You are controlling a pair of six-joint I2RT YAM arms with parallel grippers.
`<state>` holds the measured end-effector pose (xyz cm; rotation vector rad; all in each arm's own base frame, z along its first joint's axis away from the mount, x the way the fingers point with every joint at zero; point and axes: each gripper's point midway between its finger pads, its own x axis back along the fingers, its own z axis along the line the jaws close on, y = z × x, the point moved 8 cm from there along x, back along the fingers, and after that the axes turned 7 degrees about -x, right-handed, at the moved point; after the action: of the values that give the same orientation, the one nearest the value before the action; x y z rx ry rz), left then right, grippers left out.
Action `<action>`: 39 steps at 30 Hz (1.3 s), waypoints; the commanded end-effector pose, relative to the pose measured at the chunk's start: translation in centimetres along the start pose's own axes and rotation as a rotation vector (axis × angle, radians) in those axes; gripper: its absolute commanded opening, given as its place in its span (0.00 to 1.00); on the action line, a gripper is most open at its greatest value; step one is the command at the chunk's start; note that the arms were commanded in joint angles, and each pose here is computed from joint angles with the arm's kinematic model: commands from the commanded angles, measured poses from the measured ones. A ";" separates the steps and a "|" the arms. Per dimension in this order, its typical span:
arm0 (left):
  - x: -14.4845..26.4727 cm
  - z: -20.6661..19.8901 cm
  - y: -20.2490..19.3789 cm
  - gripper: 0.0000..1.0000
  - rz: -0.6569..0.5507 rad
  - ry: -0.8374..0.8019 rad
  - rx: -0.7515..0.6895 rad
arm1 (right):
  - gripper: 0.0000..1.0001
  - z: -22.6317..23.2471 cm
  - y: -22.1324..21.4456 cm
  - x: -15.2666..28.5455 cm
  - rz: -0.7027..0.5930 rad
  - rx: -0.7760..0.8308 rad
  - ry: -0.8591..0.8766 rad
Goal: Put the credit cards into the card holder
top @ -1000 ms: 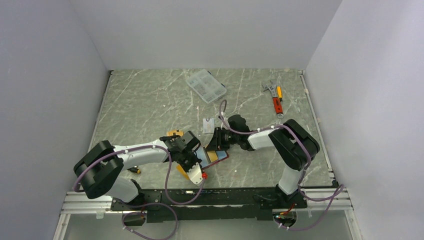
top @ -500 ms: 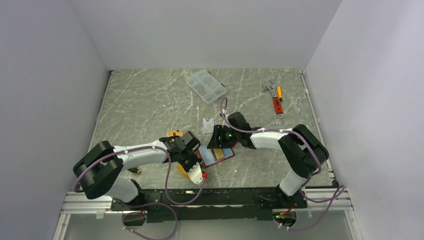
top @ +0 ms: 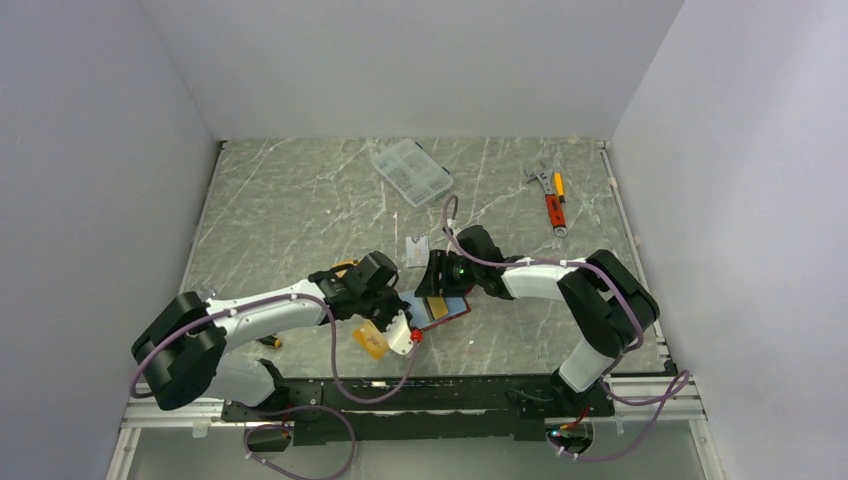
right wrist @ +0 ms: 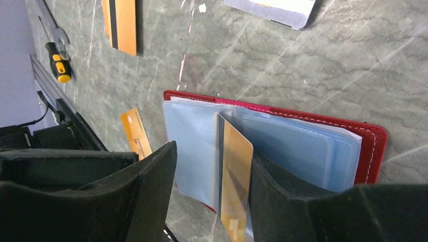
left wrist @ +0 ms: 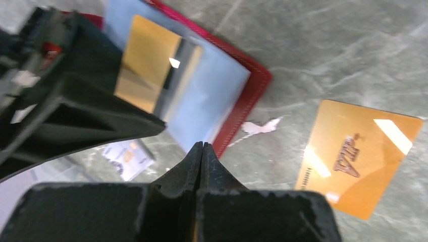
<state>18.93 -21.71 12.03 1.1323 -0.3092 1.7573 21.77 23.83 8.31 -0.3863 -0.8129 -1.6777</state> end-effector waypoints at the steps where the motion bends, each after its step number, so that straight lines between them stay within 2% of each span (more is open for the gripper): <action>1: 0.9 2.6 0.9 0.03 -0.067 0.164 -0.077 | 0.55 -1.9 -1.3 0.2 0.008 -0.050 -0.090; 5: -0.5 2.9 0.4 0.07 -0.056 0.087 -0.069 | 0.57 -1.7 -1.3 0.4 -0.007 -0.065 -0.073; 9: -1.7 3.6 0.0 0.07 -0.050 0.078 -0.051 | 0.59 -1.7 -1.5 0.4 -0.003 -0.075 -0.071; 20: -3.4 -0.2 -1.0 0.06 -0.017 -0.068 -0.134 | 0.63 -1.1 -0.6 0.8 -0.008 -0.058 -0.082; 31: -4.1 -0.8 -0.9 0.05 -0.009 -0.116 -0.149 | 0.69 -0.3 0.7 1.5 -0.007 -0.041 -0.095; 39: -4.0 -1.4 -0.4 0.05 -0.014 -0.120 -0.189 | 0.69 0.4 0.5 1.0 -0.002 0.008 -0.241</action>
<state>19.84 -23.44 8.82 1.0783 -0.4921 1.6666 21.66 23.47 9.39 -0.5051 -0.8496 -1.6793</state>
